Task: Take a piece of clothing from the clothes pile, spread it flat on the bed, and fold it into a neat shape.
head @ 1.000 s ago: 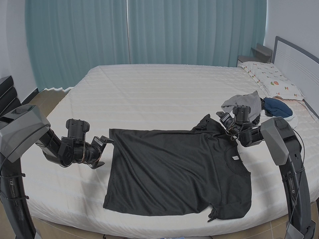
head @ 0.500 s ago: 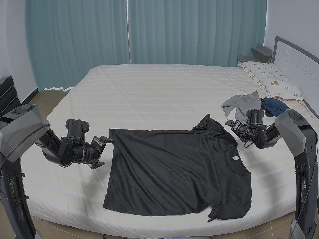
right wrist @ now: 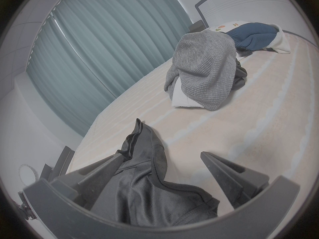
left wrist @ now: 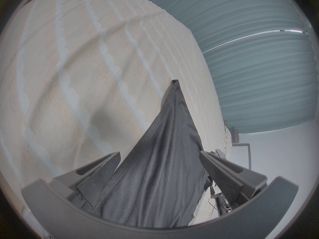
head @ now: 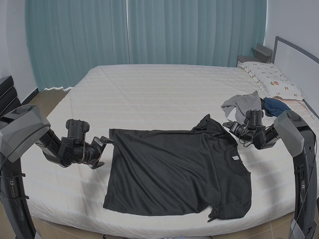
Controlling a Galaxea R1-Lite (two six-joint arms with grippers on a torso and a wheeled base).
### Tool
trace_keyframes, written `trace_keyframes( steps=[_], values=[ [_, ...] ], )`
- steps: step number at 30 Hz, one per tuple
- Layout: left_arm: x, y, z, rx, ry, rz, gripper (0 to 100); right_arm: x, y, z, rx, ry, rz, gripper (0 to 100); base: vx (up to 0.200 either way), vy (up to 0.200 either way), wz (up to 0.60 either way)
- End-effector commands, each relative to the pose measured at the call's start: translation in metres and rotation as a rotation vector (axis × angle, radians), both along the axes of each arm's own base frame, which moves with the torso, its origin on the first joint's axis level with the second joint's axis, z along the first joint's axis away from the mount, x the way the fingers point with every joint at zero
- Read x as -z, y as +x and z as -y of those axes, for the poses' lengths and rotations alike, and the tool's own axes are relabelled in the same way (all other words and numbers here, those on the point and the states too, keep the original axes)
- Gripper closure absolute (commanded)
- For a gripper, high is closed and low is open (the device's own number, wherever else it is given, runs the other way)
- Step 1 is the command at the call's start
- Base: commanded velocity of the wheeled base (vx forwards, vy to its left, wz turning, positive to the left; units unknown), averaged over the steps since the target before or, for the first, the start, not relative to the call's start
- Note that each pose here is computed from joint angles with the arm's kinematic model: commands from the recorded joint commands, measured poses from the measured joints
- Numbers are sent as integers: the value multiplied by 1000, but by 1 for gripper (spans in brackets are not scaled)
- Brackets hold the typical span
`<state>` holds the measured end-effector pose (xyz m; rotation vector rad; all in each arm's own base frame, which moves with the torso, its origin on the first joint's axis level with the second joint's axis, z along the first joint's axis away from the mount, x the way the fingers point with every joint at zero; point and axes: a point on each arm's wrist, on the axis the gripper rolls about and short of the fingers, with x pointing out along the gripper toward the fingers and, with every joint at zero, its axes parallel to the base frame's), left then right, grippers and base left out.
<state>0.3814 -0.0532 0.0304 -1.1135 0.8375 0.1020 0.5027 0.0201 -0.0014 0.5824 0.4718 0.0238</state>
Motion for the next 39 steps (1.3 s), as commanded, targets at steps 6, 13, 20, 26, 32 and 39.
trace_keyframes(
  steps=[6,13,20,26,32,39],
  values=[
    [2,0,0,1,0,-5,0,14,8,-2,-8,-7,0,0,0,0,0],
    [2,0,1,4,2,-4,0,16,8,-5,-26,-29,3,100,0,0,0],
    [2,0,1,4,2,-4,0,0,16,2,2,-30,62,100,0,0,0],
    [2,0,2,6,3,-5,0,-9,28,14,65,-44,122,100,0,0,0],
    [3,0,3,7,5,-6,0,3,37,18,96,-57,135,100,0,0,0],
    [3,0,3,7,5,-6,0,16,49,18,150,-78,160,100,0,0,0]
  ],
)
